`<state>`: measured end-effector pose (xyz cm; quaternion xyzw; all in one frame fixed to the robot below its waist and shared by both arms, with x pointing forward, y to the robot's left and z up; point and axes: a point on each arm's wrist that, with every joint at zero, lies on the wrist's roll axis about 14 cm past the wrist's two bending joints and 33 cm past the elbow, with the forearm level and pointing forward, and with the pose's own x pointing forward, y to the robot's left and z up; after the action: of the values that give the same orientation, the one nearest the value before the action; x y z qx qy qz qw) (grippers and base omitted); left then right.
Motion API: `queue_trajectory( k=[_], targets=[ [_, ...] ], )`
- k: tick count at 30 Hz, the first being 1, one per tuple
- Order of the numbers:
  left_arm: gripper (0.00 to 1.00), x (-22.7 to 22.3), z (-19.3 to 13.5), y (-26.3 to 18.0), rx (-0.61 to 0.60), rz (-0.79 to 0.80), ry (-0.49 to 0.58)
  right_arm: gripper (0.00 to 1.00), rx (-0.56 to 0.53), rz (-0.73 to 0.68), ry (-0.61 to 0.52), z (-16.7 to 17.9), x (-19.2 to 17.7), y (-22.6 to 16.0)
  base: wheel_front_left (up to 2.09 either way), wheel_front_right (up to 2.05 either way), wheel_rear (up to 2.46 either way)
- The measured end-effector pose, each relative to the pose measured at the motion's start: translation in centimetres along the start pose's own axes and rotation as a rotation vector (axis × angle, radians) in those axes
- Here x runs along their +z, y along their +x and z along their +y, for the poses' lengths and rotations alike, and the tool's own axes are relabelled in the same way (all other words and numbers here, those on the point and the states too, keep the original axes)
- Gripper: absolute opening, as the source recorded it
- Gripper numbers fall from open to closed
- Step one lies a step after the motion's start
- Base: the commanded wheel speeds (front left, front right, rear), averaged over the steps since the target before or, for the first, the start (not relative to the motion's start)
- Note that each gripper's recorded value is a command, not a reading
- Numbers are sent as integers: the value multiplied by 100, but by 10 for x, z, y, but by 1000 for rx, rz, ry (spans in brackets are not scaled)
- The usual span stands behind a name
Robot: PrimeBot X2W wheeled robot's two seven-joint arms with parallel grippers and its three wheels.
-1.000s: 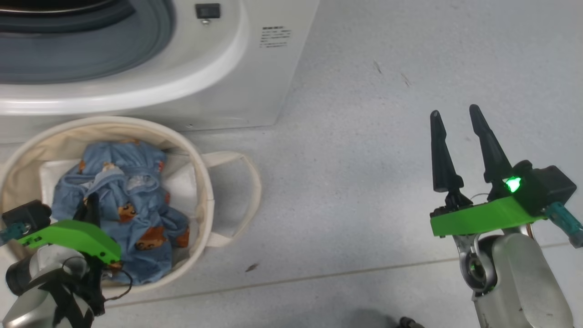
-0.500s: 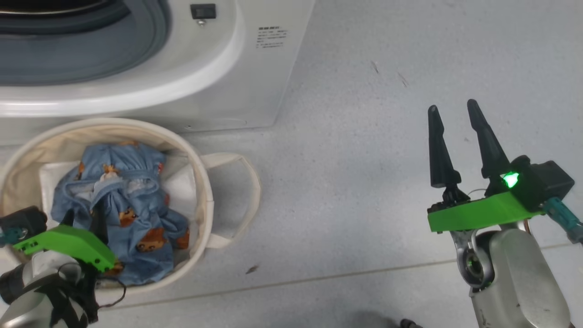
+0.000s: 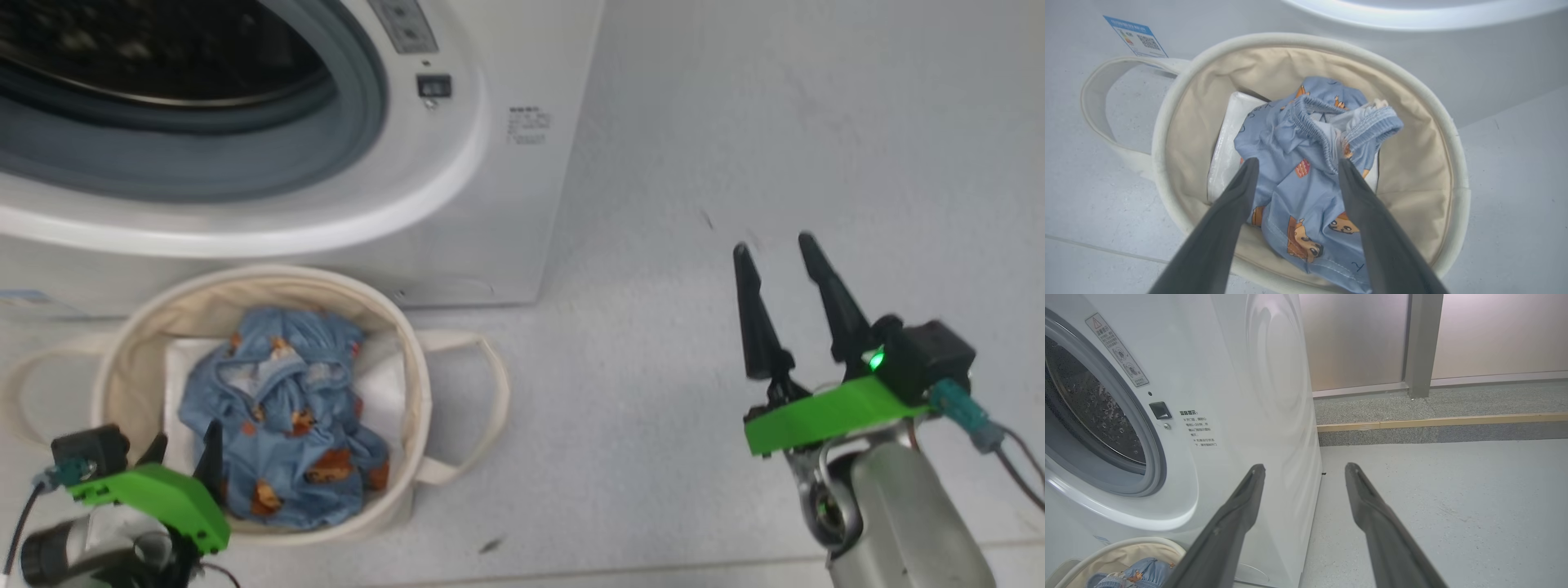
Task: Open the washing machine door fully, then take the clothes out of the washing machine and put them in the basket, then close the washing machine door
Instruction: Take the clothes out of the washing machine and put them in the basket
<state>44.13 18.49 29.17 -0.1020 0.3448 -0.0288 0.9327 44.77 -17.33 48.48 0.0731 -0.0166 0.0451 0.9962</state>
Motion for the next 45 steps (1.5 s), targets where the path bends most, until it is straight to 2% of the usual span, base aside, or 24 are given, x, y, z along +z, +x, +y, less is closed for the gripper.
queue_trajectory(
  k=[2, 7, 10, 19, 29, 32, 34, 45],
  targets=[
    [100, 11, -2, -3, -14, -33, 4, 100, 5, 0, 5, 3, 1, -2, 0, 0, 0],
    [100, 79, -4, -26, -64, -252, 19, 100, 29, -18, 16, 14, 10, -12, 0, 0, 0],
    [100, 105, -2, -48, -73, -367, 12, 100, 37, -34, 18, 18, 18, -18, 0, 0, 0],
    [100, 131, 7, -117, -51, -600, 3, 100, 23, -53, 29, 18, 28, -46, 0, 0, 0],
    [100, 143, 15, -158, -37, -713, -1, 100, 4, -75, 37, 14, 37, -66, 0, 0, 0],
    [100, 138, 17, -159, -32, -700, 10, 100, 3, -72, 42, 15, 36, -67, 0, 0, 0],
    [100, 139, 17, -161, -34, -702, 56, 100, 4, -70, 44, 15, 35, -66, 0, 0, 0],
    [100, 133, 21, -160, -20, -684, 58, 100, 9, -74, 44, 17, 36, -66, 0, 0, 0]
  ],
)
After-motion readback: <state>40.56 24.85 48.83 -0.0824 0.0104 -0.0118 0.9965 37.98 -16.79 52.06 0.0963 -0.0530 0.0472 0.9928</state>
